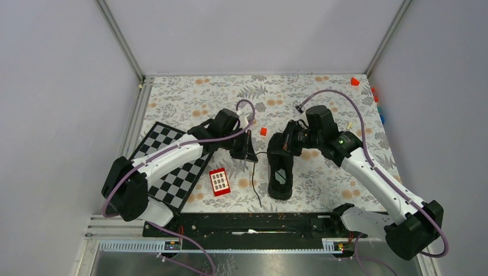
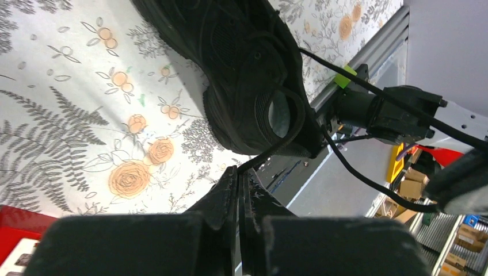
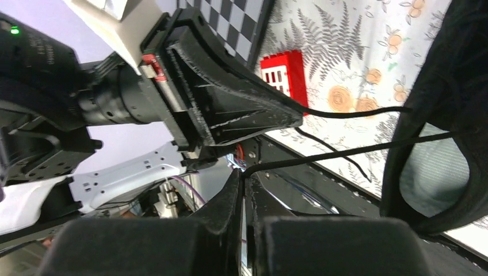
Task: Tie the shoes
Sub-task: Cross the shoelace with the shoelace.
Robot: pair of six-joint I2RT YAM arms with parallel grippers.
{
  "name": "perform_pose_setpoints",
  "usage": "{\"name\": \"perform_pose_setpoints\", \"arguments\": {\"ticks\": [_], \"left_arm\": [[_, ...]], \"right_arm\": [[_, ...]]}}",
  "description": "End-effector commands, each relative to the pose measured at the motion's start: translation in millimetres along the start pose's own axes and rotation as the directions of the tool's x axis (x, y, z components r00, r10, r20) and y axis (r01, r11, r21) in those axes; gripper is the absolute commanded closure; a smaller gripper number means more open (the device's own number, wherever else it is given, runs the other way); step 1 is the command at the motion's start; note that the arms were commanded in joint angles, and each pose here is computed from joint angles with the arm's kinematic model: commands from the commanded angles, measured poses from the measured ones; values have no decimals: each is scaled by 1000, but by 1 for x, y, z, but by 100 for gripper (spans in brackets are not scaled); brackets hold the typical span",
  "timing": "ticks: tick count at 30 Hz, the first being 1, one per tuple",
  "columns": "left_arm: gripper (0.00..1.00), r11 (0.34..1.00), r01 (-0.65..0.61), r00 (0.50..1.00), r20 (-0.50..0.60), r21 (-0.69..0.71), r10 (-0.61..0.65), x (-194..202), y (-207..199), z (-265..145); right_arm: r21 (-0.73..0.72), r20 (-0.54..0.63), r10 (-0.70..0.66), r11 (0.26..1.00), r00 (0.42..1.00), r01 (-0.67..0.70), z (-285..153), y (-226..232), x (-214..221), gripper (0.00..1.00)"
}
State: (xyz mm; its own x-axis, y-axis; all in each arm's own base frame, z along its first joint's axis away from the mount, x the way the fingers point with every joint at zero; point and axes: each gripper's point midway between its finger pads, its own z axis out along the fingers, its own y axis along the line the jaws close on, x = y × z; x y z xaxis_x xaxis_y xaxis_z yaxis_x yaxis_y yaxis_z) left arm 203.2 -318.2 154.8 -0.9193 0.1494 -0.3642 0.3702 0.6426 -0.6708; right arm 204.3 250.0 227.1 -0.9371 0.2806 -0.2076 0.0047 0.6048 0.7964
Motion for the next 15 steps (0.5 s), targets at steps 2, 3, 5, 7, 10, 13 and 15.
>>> {"name": "perform_pose_setpoints", "arguments": {"ticks": [2,3,5,7,10,13,15], "left_arm": [[100,998,-65,995,70,-7,66,-31,-1,-10],[100,997,-74,995,67,0,74,-33,-3,-11],[100,997,-80,995,60,8,79,-33,-4,-12],[100,996,-83,995,61,10,83,-32,-4,-12],[100,995,-100,992,72,-9,100,-33,0,-13],[100,987,-149,983,98,-60,155,-36,7,-16],[100,978,-194,973,109,-81,202,-36,9,-19]], "right_arm": [[-87,91,-14,996,996,22,-9,35,-26,100],[-80,103,-23,996,994,31,-10,34,-30,100],[-59,121,-8,998,993,15,-9,26,-38,100],[-37,136,20,999,991,-16,-6,15,-45,100],[-37,157,77,997,985,-72,-3,2,-57,100],[-86,209,155,987,966,-140,-5,-3,-75,100],[-163,255,210,971,944,-172,-6,2,-93,100]]}}
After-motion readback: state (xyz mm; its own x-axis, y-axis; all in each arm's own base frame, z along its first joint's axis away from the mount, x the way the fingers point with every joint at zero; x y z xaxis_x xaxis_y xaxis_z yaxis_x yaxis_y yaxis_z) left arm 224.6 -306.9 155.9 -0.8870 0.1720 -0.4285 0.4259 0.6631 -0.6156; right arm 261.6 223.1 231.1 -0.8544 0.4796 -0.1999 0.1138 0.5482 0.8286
